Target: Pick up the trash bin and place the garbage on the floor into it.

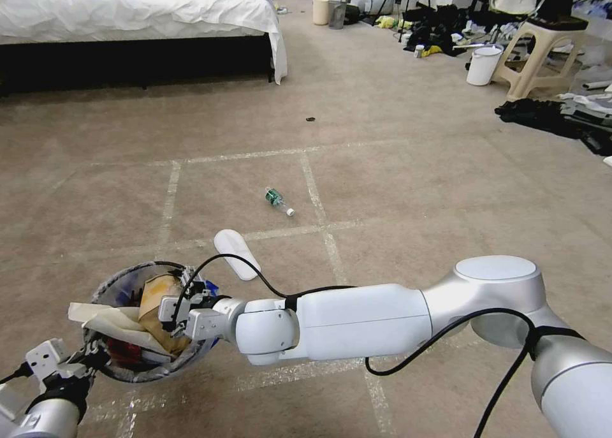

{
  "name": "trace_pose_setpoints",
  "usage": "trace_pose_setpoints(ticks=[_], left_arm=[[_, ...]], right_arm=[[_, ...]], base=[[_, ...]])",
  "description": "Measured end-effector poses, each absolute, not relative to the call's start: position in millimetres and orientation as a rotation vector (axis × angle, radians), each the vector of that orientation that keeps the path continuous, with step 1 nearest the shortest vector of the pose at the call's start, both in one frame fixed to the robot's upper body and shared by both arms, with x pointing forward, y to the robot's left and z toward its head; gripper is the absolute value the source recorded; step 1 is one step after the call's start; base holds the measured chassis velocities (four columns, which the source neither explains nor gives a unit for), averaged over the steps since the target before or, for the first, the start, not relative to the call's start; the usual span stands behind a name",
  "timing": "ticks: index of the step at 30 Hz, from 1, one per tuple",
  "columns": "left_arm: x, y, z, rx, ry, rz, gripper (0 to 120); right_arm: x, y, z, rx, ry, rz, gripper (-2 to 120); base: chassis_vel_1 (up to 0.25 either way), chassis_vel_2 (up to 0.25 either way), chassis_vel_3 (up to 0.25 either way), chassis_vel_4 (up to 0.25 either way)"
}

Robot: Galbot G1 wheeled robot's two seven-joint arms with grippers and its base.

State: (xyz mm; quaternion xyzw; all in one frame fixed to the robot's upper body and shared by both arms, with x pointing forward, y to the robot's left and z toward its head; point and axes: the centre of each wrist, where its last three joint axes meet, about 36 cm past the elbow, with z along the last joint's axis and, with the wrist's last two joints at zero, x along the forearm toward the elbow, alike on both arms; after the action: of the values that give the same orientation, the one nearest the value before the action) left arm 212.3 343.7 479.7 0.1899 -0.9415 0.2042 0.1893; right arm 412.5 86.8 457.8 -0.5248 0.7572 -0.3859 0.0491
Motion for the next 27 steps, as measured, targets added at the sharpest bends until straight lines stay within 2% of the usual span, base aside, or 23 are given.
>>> trace_pose_setpoints(ticks=[7, 18, 27], left_arm=[[213.3, 344.2, 480.3, 0.533, -2.652, 0.575, 1], [212.0, 342.6, 481.6, 0.529, -2.652, 0.573, 1], [211.7, 343.1, 481.9, 0.531, -2.652, 0.570, 1]], right_arm=[[414.7, 89.9, 475.0, -1.587, 2.282, -1.153, 100], [424.9, 94.5, 462.5, -1.560, 2.264, -1.170, 100], [432.7, 106.6, 470.7, -1.522, 2.238, -1.135, 100]], base=[[0.000, 0.000, 0.000, 0.000], [0.000, 0.000, 0.000, 0.000], [0.000, 0.000, 0.000, 0.000]])
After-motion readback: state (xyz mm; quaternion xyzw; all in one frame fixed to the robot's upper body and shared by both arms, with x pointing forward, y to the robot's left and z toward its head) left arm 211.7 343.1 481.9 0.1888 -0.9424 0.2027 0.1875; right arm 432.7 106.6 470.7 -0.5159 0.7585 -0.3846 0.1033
